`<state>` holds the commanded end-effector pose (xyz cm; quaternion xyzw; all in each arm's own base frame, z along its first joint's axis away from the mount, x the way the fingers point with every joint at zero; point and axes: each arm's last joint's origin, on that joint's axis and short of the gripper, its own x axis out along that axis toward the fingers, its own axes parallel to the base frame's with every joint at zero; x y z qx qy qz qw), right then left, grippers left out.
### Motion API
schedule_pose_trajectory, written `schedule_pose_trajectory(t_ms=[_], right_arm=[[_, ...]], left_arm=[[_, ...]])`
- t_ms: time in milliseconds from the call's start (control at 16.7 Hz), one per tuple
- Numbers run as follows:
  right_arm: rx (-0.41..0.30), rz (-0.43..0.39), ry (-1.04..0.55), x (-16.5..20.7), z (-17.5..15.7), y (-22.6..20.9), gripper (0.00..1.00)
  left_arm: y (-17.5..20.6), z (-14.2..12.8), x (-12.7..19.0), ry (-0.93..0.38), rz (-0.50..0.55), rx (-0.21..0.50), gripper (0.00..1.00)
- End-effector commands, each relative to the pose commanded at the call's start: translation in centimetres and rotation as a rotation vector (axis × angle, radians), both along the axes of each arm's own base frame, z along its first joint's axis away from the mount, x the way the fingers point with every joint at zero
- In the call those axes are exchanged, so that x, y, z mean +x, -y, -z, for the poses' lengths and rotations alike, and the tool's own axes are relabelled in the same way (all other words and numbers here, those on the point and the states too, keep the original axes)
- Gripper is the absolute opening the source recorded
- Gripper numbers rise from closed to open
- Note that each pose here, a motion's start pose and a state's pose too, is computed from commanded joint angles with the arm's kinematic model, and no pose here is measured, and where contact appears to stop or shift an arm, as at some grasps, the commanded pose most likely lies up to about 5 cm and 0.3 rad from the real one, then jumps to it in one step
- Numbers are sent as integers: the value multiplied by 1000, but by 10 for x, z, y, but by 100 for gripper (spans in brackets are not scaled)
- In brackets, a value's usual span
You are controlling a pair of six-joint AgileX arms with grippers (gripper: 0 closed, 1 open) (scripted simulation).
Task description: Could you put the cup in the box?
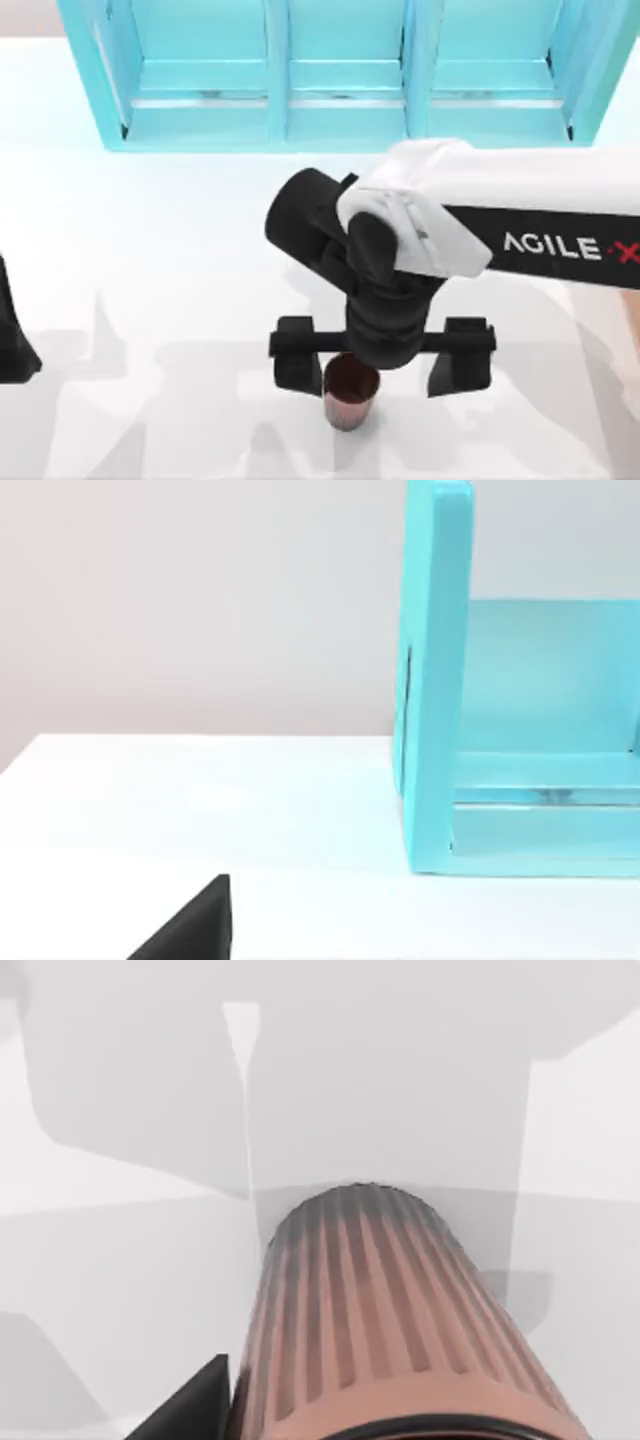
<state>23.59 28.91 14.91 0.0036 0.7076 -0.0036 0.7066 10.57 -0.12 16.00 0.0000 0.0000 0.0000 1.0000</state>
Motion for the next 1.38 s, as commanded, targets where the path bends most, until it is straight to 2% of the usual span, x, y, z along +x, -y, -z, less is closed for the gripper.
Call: schedule_pose_trajectory(t_ms=[180, 960, 1380], right_arm=[[0, 0, 0, 0, 0, 0, 100], [0, 0, 0, 0, 0, 0, 2], [0, 0, 0, 0, 0, 0, 0]], left_arm=[[0, 0, 0, 0, 0, 0, 100], [0, 0, 0, 0, 0, 0, 100], [0, 0, 0, 0, 0, 0, 100]])
